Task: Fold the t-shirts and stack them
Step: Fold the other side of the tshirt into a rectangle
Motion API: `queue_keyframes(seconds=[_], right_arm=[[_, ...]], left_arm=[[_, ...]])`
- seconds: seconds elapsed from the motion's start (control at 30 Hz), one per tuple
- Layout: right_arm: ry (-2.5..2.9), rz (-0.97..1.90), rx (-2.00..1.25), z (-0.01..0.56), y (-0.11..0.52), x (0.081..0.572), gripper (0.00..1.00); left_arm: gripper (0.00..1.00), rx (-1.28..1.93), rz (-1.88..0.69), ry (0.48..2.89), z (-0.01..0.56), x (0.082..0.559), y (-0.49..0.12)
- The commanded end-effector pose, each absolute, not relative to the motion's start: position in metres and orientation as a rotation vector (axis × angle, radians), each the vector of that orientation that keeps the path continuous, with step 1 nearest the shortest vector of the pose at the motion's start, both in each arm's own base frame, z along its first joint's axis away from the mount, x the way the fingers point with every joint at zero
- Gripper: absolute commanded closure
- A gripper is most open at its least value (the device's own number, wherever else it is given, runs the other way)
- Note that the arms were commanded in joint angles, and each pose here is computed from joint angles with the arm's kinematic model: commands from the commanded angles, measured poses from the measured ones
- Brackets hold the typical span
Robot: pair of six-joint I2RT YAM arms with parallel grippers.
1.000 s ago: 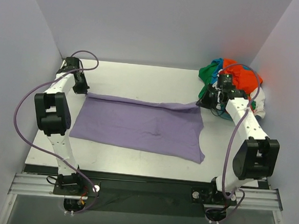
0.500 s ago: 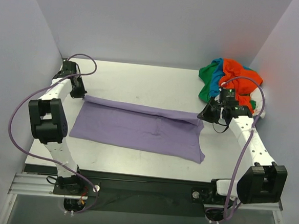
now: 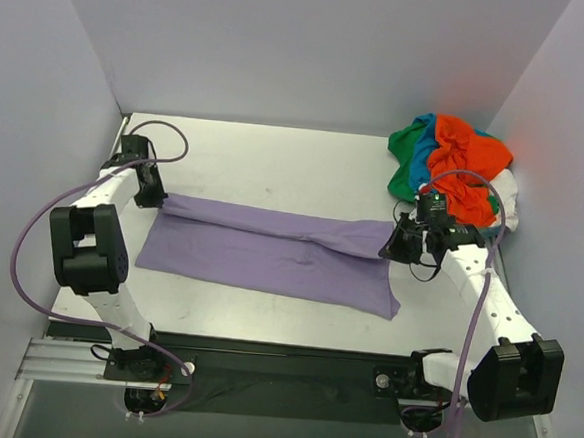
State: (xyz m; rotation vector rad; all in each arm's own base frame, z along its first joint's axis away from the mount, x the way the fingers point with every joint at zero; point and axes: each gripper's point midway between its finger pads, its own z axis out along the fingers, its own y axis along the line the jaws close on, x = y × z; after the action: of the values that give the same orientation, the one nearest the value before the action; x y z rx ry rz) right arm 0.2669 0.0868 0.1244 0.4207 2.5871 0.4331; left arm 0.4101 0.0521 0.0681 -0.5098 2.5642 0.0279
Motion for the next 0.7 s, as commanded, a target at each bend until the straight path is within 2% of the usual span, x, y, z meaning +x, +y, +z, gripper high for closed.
queue_keyframes(seconds=[0.0,0.07,0.13,0.17,0.27,0.4,0.67], right_arm=[[2.644,0.369,0.410,0.115,0.087,0.247,1.00],[2.671,0.355,0.407,0.108,0.090,0.240,1.00],[2.697,0.327,0.396,0.101,0.092,0.233,1.00],[2.710,0.317,0.401,0.099,0.093,0.230,1.00],[2.739,0.275,0.416,0.091,0.091,0.223,1.00],[2.770,0.220,0.429,0.083,0.084,0.214,1.00],[2.874,0.182,0.370,0.063,0.088,0.199,1.00]], left_arm=[[0.99,-0.516,0.059,2.468,0.093,0.416,0.065],[0.95,-0.519,0.065,2.475,0.092,0.413,0.066],[0.86,-0.530,0.068,2.478,0.092,0.410,0.068],[0.79,-0.533,0.074,2.477,0.092,0.407,0.069],[0.73,-0.557,0.099,2.468,0.093,0.402,0.074],[0.58,-0.601,0.131,2.468,0.093,0.389,0.080],[0.56,-0.597,0.059,2.407,0.115,0.387,0.064]])
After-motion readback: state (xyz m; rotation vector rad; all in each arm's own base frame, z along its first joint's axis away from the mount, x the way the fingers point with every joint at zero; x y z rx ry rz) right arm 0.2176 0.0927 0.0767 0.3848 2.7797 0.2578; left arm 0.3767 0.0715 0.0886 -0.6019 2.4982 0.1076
